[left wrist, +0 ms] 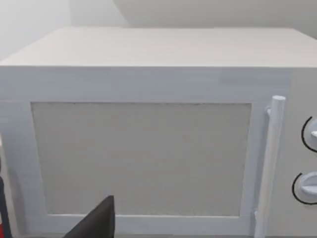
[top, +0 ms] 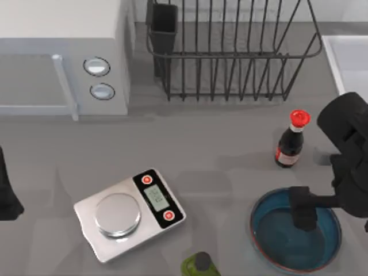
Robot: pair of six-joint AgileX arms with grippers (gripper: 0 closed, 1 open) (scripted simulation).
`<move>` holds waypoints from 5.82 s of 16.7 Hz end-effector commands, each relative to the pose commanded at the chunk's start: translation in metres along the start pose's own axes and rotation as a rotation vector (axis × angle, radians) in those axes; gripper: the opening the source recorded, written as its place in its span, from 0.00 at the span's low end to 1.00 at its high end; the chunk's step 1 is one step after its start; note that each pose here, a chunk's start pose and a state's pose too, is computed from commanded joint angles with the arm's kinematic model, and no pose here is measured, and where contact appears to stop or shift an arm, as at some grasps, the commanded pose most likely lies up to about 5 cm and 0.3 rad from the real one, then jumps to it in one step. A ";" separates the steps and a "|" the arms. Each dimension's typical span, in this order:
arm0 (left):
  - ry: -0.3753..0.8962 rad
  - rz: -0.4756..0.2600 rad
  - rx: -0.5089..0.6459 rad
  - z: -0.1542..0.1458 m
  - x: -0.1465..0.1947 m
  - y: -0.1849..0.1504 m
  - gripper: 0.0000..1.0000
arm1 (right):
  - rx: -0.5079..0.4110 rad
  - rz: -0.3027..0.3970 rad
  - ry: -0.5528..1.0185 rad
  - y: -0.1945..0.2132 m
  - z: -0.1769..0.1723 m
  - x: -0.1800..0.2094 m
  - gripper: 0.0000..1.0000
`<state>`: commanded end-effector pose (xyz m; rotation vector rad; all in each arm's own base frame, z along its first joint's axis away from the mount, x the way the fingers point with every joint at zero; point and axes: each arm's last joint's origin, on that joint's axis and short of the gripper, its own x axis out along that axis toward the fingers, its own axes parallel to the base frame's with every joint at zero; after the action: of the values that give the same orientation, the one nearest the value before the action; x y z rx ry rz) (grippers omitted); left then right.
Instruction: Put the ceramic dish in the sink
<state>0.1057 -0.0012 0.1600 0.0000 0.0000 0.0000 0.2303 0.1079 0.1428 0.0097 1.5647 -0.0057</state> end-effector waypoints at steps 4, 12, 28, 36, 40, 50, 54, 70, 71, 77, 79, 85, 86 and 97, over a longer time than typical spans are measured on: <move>0.000 0.000 0.000 0.000 0.000 0.000 1.00 | 0.000 -0.003 0.006 -0.001 -0.003 0.014 1.00; 0.000 0.000 0.000 0.000 0.000 0.000 1.00 | 0.000 -0.003 0.006 -0.001 -0.003 0.014 0.55; 0.000 0.000 0.000 0.000 0.000 0.000 1.00 | 0.000 -0.003 0.004 -0.001 -0.003 0.013 0.00; 0.000 0.000 0.000 0.000 0.000 0.000 1.00 | 0.005 -0.009 0.017 0.005 0.010 -0.055 0.00; 0.000 0.000 0.000 0.000 0.000 0.000 1.00 | 0.003 -0.015 0.029 0.002 0.004 -0.111 0.00; 0.000 0.000 0.000 0.000 0.000 0.000 1.00 | 0.008 0.018 -0.011 -0.002 0.002 -0.135 0.00; 0.000 0.000 0.000 0.000 0.000 0.000 1.00 | 0.064 0.132 -0.130 -0.020 0.022 -0.130 0.00; 0.000 0.000 0.000 0.000 0.000 0.000 1.00 | 0.083 0.200 -1.310 -0.208 0.075 -0.066 0.00; 0.000 0.000 0.000 0.000 0.000 0.000 1.00 | 0.067 0.165 -1.367 -0.217 0.070 -0.065 0.00; 0.000 0.000 0.000 0.000 0.000 0.000 1.00 | 0.001 0.006 -1.557 -0.243 0.041 -0.066 0.00; 0.000 0.000 0.000 0.000 0.000 0.000 1.00 | -0.002 -0.002 -1.565 -0.244 0.040 -0.067 0.00; 0.000 0.000 0.000 0.000 0.000 0.000 1.00 | -0.001 0.002 -1.562 -0.244 0.042 -0.063 0.00; 0.000 0.000 0.000 0.000 0.000 0.000 1.00 | 0.001 0.002 -1.560 -0.245 0.044 -0.059 0.00; 0.000 0.000 0.000 0.000 0.000 0.000 1.00 | -0.007 -0.010 -1.576 -0.249 0.045 0.064 0.00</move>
<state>0.1057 -0.0012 0.1600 0.0000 0.0000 0.0000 0.2734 -0.1414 0.0786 -0.0080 -0.0114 -0.0120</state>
